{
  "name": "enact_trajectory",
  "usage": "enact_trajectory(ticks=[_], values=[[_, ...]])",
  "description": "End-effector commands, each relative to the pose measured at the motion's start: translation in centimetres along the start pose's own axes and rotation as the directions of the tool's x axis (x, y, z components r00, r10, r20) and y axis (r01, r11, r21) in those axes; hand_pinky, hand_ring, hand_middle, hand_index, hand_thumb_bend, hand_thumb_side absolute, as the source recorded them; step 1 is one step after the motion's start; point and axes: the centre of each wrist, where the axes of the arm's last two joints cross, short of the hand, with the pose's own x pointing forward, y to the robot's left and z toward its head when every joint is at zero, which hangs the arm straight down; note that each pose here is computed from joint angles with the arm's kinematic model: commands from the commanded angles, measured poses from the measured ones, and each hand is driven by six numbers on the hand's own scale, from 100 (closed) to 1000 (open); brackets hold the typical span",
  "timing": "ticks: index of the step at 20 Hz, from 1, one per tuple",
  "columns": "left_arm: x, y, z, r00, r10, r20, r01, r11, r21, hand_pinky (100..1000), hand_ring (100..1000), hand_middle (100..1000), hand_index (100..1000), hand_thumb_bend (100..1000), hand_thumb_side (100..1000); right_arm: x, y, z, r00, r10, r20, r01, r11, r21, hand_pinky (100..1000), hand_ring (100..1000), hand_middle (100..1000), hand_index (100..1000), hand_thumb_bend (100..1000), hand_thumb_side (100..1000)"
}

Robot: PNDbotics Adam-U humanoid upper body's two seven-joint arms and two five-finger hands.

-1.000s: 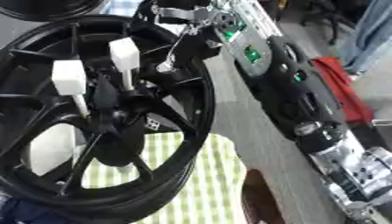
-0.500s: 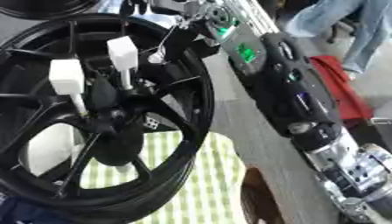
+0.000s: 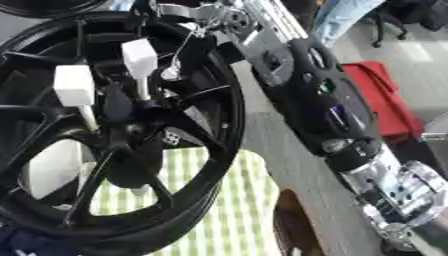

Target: Pull the pin out of the wheel hub.

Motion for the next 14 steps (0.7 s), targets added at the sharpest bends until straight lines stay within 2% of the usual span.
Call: enact_trajectory(ticks=[1,14], values=[[0.72,-0.25,-0.4,1.0,0.011,0.024,-0.011,1.0,-0.008,796,878,575,740,685,492,0.24,-1.22,0.29,1.0,0.017,0.006,-0.017,1.0,-0.021,772,791,786,848,448,278],[0.56,-0.52,-0.23,1.0,0.019,0.019,-0.019,1.0,-0.016,797,880,576,741,682,494,0.2,-1.0,0.06,0.999,0.027,-0.024,-0.028,0.999,-0.02,770,788,782,844,433,237]])
